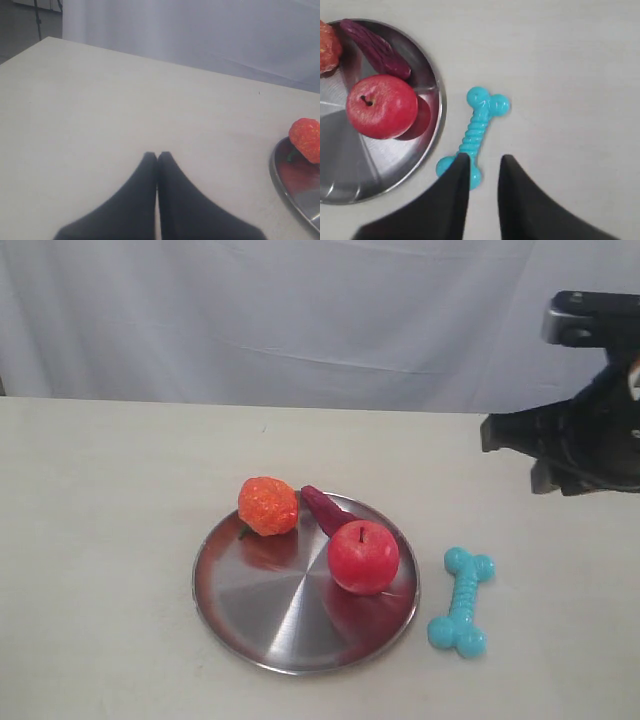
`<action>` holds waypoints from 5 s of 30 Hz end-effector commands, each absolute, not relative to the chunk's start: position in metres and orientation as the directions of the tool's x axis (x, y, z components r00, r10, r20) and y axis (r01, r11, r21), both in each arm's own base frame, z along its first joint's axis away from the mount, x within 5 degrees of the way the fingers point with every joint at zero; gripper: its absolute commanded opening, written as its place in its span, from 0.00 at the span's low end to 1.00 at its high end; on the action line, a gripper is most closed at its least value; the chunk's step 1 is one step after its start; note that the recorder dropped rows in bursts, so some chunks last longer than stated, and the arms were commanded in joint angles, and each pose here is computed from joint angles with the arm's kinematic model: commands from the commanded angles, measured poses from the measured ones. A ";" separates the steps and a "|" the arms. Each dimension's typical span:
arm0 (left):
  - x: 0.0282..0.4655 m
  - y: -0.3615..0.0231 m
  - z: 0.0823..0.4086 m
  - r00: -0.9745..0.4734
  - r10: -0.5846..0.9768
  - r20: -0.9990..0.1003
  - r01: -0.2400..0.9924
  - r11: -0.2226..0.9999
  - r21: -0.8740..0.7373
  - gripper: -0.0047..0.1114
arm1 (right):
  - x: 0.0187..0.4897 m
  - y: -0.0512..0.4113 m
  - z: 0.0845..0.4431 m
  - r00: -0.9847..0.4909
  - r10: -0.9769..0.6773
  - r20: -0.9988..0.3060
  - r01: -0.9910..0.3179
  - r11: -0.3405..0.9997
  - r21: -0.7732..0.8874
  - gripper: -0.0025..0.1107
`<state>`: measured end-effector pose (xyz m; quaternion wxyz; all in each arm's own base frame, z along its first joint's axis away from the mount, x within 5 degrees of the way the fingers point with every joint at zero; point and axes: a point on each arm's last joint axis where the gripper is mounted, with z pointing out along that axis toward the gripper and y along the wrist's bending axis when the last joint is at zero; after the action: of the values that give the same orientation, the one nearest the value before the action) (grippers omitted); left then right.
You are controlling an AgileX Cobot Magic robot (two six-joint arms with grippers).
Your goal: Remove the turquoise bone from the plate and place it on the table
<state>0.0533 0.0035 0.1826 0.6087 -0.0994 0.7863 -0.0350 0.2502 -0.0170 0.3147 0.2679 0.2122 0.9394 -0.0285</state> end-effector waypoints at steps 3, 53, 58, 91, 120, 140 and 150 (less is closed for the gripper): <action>0.053 0.003 0.182 -0.236 -0.198 -0.951 -0.108 0.978 -0.177 0.04 | 0.181 -0.011 0.325 -0.712 0.417 -0.565 0.403 0.902 0.157 0.02; 0.053 0.003 0.182 -0.236 -0.198 -0.951 -0.108 0.978 -0.177 0.04 | 0.055 -0.008 0.248 -0.051 -0.133 -0.990 0.148 0.979 -0.140 0.02; 0.053 0.003 0.182 -0.236 -0.198 -0.951 -0.108 0.978 -0.177 0.04 | 0.052 -0.008 0.226 -0.057 -0.149 -0.987 0.150 0.976 -0.156 0.02; 0.053 0.003 0.182 -0.236 -0.198 -0.951 -0.108 0.978 -0.177 0.04 | 0.056 -0.009 0.201 -0.067 -0.110 -0.992 0.153 0.981 -0.119 0.02; 0.053 0.003 0.182 -0.236 -0.198 -0.951 -0.108 0.978 -0.177 0.04 | 0.056 -0.009 0.201 -0.066 -0.099 -0.993 0.153 0.982 -0.108 0.02; 0.053 0.003 0.182 -0.236 -0.198 -0.951 -0.108 0.978 -0.177 0.04 | 0.056 -0.009 0.201 -0.066 -0.099 -0.993 0.153 0.982 -0.108 0.02; 0.053 0.003 0.182 -0.236 -0.198 -0.951 -0.108 0.978 -0.177 0.04 | 0.056 -0.009 0.201 -0.066 -0.103 -0.992 0.153 0.982 -0.112 0.02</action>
<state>0.0533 0.0035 0.1826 0.6087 -0.0994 0.7863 -0.0350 0.0562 -0.0083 0.2003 0.6778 0.0140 0.7294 -0.0920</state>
